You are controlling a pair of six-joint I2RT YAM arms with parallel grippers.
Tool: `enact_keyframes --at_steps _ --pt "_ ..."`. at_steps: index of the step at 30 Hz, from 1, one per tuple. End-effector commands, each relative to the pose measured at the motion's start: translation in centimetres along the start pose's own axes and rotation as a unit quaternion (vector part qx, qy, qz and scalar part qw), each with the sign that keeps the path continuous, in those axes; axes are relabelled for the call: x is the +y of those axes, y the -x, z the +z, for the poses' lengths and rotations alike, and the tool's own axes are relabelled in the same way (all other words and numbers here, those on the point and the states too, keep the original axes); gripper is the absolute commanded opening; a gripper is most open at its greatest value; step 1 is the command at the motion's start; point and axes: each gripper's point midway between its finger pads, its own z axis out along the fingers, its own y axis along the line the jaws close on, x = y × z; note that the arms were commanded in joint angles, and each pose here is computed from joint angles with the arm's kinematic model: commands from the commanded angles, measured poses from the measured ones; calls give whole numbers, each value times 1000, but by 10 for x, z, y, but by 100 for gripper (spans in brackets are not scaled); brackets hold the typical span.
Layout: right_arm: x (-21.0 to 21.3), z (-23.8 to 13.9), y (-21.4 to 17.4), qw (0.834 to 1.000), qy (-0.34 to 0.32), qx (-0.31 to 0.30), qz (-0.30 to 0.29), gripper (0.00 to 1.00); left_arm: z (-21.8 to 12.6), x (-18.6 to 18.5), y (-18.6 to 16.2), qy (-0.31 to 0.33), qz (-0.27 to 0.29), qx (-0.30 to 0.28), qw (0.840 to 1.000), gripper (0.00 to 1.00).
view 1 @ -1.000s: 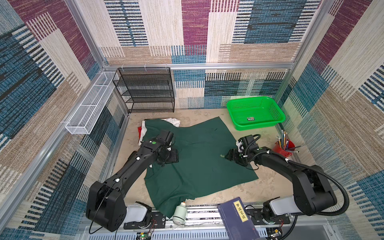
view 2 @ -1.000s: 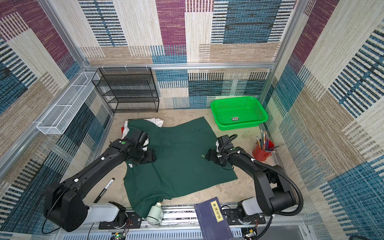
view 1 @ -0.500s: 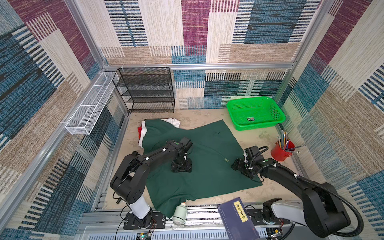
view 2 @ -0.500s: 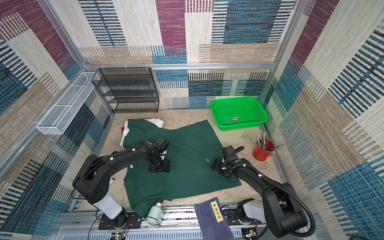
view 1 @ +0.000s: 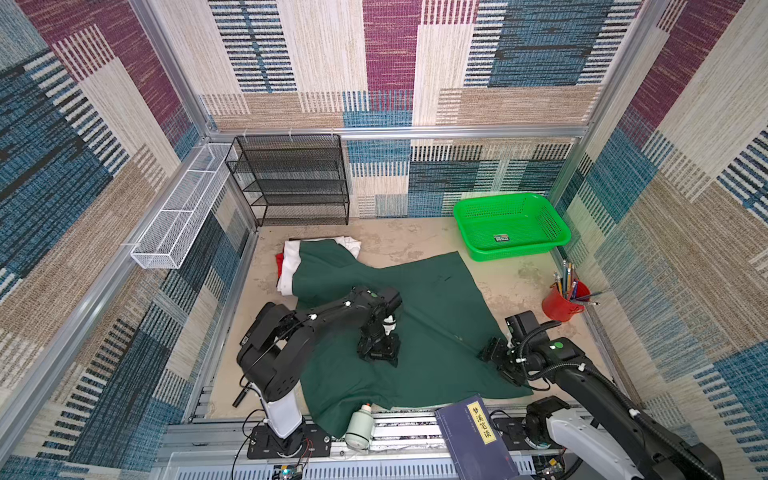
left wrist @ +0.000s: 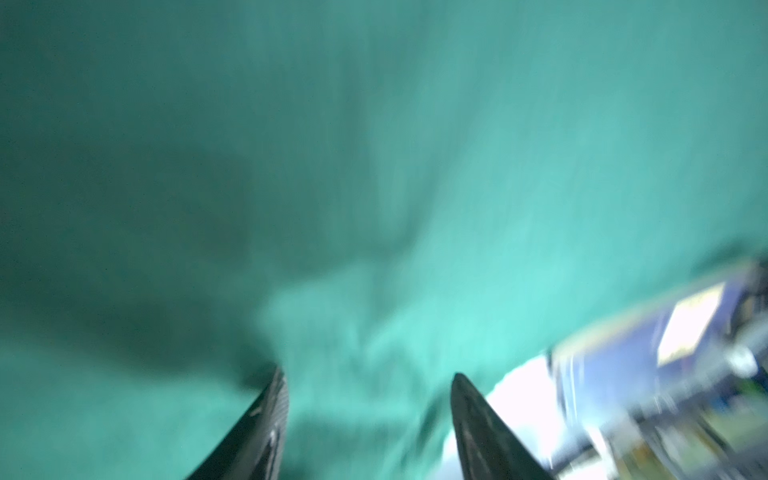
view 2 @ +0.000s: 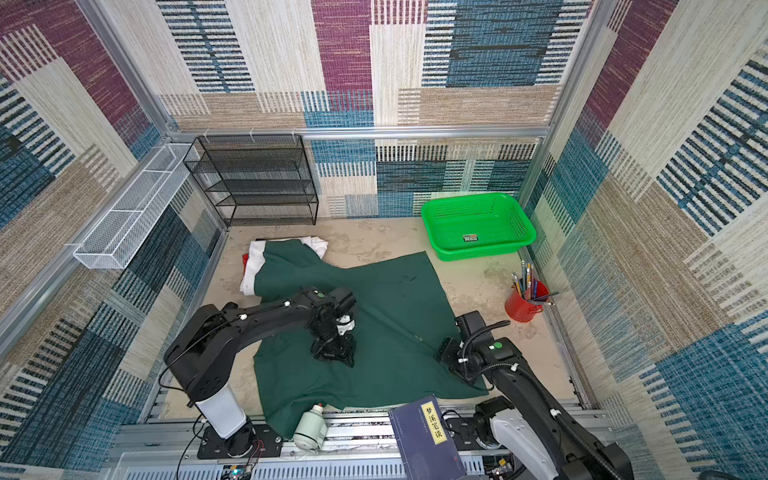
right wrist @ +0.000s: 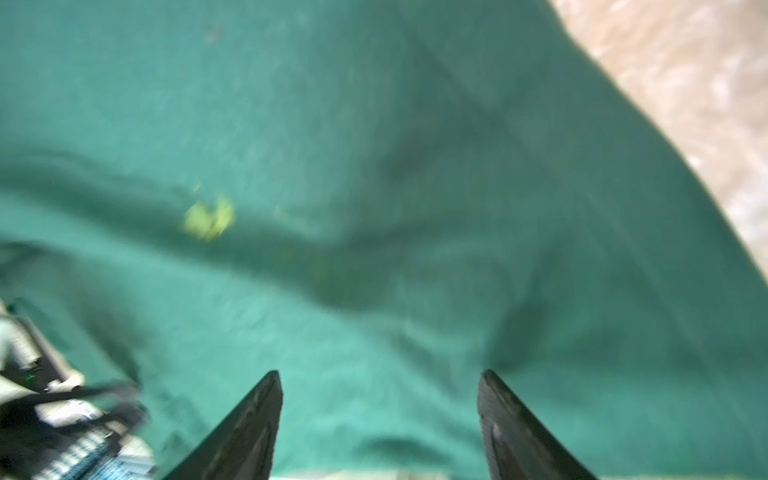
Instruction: Fold and stack the t-shirts
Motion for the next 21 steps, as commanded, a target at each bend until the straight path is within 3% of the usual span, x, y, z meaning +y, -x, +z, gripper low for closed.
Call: enact_keyframes --at_steps 1,4,7,10,13,18,21 --pt "14 -20 12 1000 -11 -13 -12 75 -6 9 -54 -10 -16 73 997 63" --pt "54 -31 47 996 4 -54 -70 76 -15 25 -68 18 -32 68 997 63" --pt "97 -23 84 989 16 -74 -126 78 -36 37 -52 38 -53 22 998 65" --pt "141 -1 118 982 40 -81 -166 78 -76 49 -10 62 -70 -84 992 66" --pt "169 23 149 978 36 -92 -183 78 -101 64 37 53 -103 -185 976 67" --pt "190 74 172 978 31 -63 -197 78 -81 99 88 40 -165 -195 966 64" --pt "185 94 174 979 18 -48 -196 78 -74 113 98 64 -184 -197 961 64"
